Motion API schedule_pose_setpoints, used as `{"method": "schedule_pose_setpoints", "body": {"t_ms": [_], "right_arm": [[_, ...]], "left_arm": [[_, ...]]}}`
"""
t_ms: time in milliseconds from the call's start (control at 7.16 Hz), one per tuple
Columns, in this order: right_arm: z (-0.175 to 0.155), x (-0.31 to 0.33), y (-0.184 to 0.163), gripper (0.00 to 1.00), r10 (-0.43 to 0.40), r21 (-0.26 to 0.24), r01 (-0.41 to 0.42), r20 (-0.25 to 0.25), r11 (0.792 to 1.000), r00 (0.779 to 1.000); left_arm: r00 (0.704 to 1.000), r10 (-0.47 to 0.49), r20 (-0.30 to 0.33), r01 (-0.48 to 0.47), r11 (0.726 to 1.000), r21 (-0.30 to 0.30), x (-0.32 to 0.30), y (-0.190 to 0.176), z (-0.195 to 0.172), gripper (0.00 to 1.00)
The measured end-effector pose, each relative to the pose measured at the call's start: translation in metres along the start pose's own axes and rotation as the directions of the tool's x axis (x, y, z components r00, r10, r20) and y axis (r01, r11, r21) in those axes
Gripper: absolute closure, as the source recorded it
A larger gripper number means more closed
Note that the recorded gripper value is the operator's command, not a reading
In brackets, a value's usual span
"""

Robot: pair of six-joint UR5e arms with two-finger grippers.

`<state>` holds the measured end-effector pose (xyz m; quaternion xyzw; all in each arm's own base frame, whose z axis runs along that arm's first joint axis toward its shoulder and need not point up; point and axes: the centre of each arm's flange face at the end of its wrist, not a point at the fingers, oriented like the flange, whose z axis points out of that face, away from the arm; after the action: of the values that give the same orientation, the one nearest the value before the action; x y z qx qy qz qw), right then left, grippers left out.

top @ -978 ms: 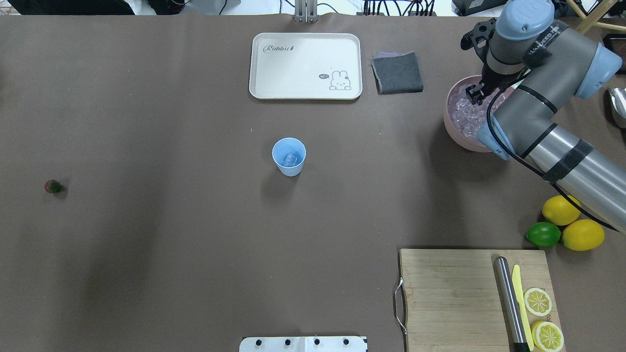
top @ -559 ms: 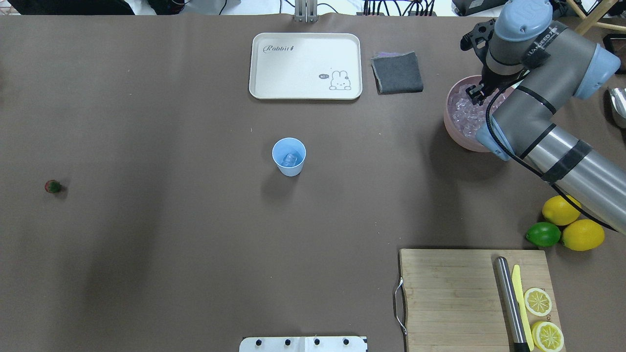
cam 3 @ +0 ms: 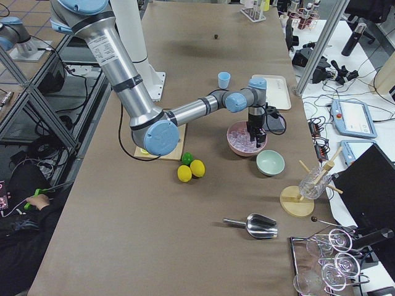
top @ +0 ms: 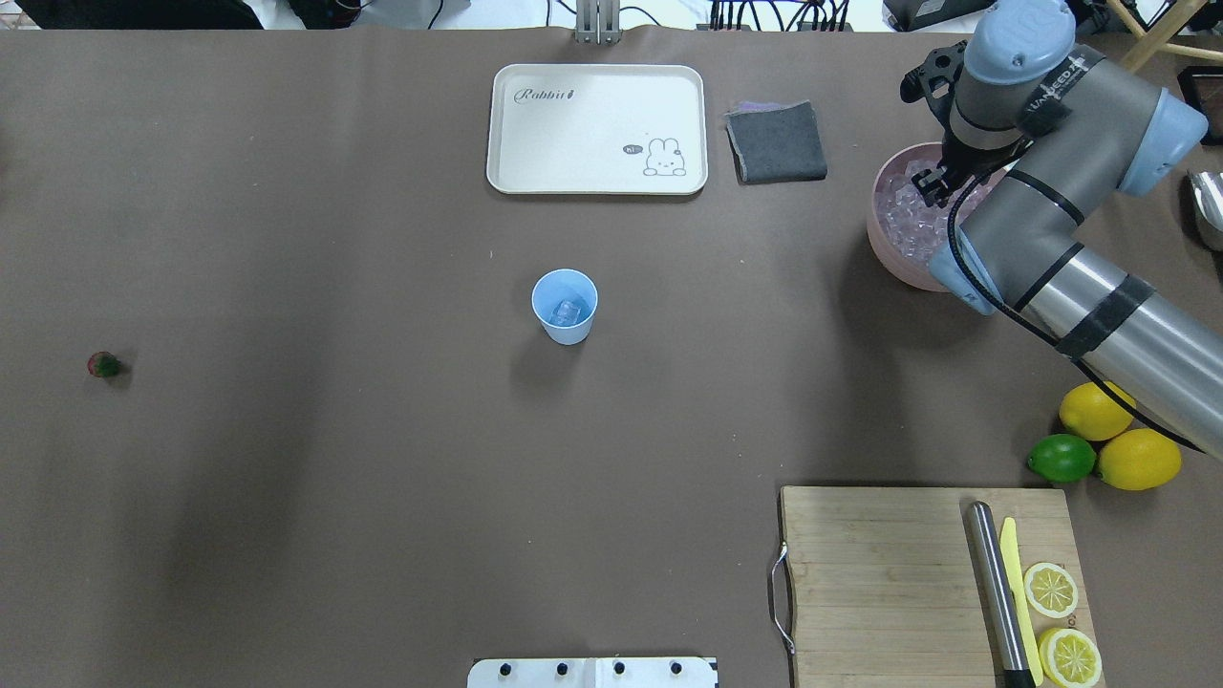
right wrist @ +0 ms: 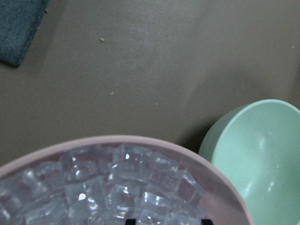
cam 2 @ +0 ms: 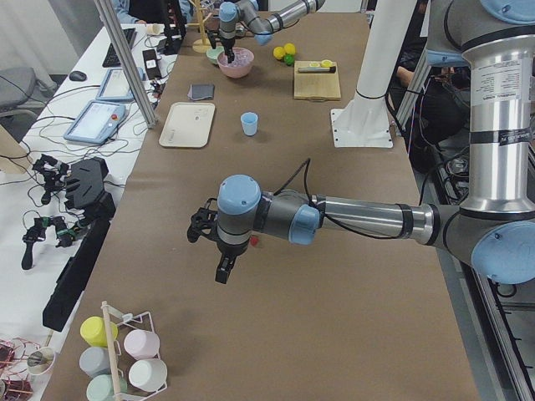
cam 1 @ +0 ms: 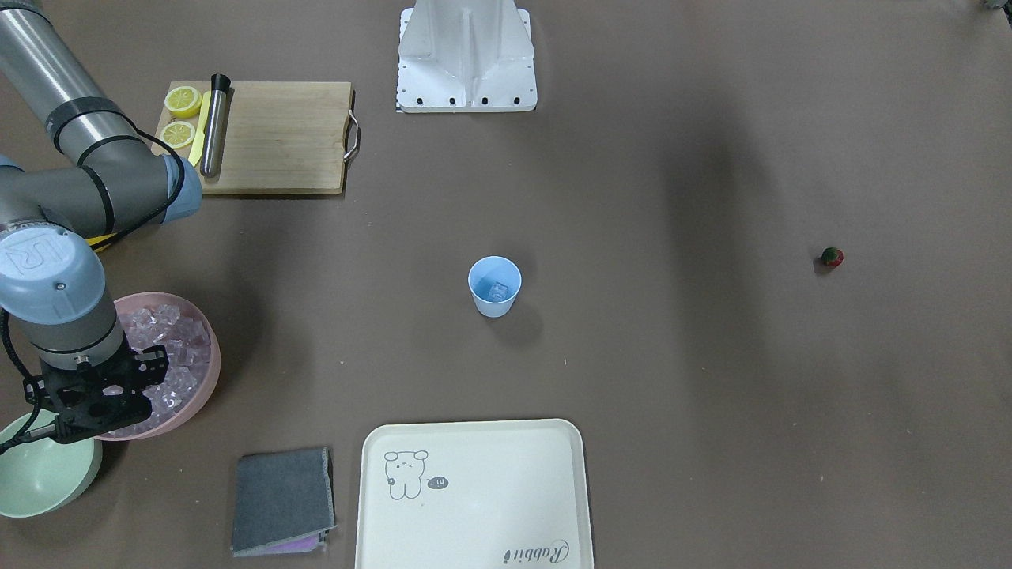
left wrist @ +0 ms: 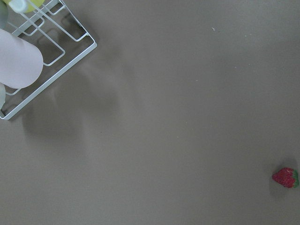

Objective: Put ice and strawberries in cup
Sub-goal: 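Lower the right gripper into the ice and grasp a third cube, then carry the ice cube with the right gripper over the blue cup and release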

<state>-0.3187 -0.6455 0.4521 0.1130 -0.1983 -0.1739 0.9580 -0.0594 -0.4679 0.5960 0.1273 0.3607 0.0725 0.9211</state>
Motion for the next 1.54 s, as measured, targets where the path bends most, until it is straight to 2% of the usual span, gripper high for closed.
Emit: {"method": "schedule_pose_setpoints", "body": {"t_ms": [140, 838, 978, 1257, 1397, 1537], "right_arm": [[0.0, 0.001, 0.0, 1.0, -0.002, 0.0, 0.002, -0.001, 1.0, 1.0], [-0.017, 0.017, -0.003, 1.0, -0.006, 0.009, 0.006, 0.001, 1.0, 1.0], [-0.036, 0.018, -0.002, 1.0, -0.012, 0.006, 0.012, 0.002, 1.0, 1.0], [-0.101, 0.007, -0.004, 1.0, -0.032, -0.006, 0.032, 0.0, 0.999, 1.0], [-0.128, -0.004, -0.007, 1.0, -0.036, 0.005, 0.036, 0.028, 0.999, 0.999], [-0.151, -0.022, -0.014, 1.0, -0.02, 0.02, 0.017, 0.111, 1.0, 0.994]], "left_arm": [[1.0, 0.0, 0.0, 0.0, 1.0, 0.0, 0.0, 0.0, 0.0, 0.02], [1.0, -0.003, 0.0, 0.003, 1.0, -0.004, -0.001, 0.004, 0.001, 0.02], [1.0, -0.004, 0.0, 0.004, 1.0, -0.005, -0.001, 0.004, 0.002, 0.02], [1.0, -0.004, 0.0, 0.004, 1.0, -0.007, -0.002, 0.006, 0.002, 0.02], [1.0, -0.005, 0.0, 0.005, 1.0, -0.008, -0.002, 0.006, 0.003, 0.02], [1.0, -0.007, 0.0, 0.006, 1.0, -0.009, -0.003, 0.007, 0.003, 0.02]]}}
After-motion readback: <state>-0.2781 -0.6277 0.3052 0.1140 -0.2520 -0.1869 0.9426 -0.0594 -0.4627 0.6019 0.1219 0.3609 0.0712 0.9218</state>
